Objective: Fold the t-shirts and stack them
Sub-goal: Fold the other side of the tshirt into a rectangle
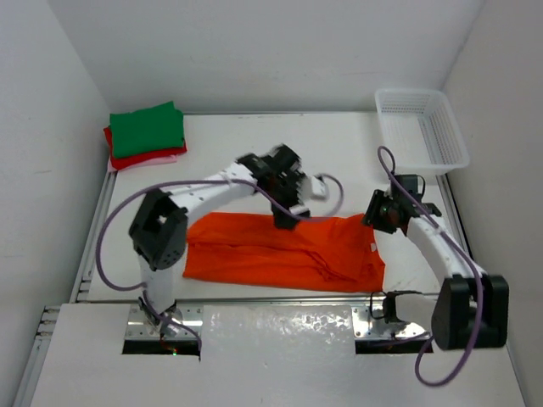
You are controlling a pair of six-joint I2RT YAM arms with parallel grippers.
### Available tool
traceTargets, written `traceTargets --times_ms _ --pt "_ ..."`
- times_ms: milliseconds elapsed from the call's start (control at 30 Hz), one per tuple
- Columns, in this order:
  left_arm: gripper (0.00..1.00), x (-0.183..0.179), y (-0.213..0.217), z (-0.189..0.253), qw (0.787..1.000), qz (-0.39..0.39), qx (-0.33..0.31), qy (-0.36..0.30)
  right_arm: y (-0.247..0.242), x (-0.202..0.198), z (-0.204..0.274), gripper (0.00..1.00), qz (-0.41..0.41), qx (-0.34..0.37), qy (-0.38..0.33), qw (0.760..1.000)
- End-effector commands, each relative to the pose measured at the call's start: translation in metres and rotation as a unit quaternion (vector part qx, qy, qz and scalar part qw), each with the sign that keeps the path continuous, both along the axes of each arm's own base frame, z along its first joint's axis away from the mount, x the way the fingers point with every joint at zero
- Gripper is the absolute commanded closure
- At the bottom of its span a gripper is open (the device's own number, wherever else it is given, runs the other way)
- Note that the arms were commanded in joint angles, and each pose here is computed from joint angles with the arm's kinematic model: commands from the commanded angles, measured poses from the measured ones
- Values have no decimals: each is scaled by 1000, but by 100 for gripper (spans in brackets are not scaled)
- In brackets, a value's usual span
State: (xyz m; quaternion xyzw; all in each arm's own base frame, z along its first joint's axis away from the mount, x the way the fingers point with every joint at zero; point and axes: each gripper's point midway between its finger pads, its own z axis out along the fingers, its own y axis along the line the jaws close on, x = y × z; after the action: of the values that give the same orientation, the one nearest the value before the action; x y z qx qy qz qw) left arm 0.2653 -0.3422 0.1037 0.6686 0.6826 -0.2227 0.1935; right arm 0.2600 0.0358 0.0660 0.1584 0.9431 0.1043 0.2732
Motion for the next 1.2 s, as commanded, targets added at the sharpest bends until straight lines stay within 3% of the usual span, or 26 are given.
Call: traceTargets --times_ms 0,67,100,200,333,533,600,633,733,767,967,1067,1167 --pt "20 67 92 14 978 206 9 5 -15 42 -9 58 -12 -14 -31 999" --pt "21 82 142 -4 957 287 35 10 -12 53 -13 57 -3 -3 -30 1000" --pt "22 102 178 -6 937 348 28 13 -11 60 -14 57 1 -3 -37 999" --pt "19 118 243 -25 905 425 27 14 -12 69 -28 57 3 -3 -25 1000" --pt "15 114 273 -51 900 433 51 -1 -17 72 -46 63 -4 -8 -8 1000" --pt "19 96 279 -90 901 428 70 23 -13 72 -56 89 -11 10 -6 1000" --pt "35 92 284 -103 897 434 81 32 -12 69 -56 94 -12 13 -8 1000" --pt "53 92 290 -107 893 441 86 33 -13 68 -56 99 -12 13 -9 1000" --pt "84 86 302 -115 883 457 96 44 -24 61 -58 100 -36 0 -9 999" --pt "100 85 305 -115 880 463 99 42 -31 63 -54 100 -52 -2 -21 998" --pt "100 69 315 -119 875 468 117 35 -26 84 -47 100 -19 19 -45 999" --pt "95 68 313 -112 875 469 110 39 -20 96 -40 92 11 29 -52 998" --pt "83 69 315 -101 873 473 110 29 -21 107 -21 78 34 20 -56 998"
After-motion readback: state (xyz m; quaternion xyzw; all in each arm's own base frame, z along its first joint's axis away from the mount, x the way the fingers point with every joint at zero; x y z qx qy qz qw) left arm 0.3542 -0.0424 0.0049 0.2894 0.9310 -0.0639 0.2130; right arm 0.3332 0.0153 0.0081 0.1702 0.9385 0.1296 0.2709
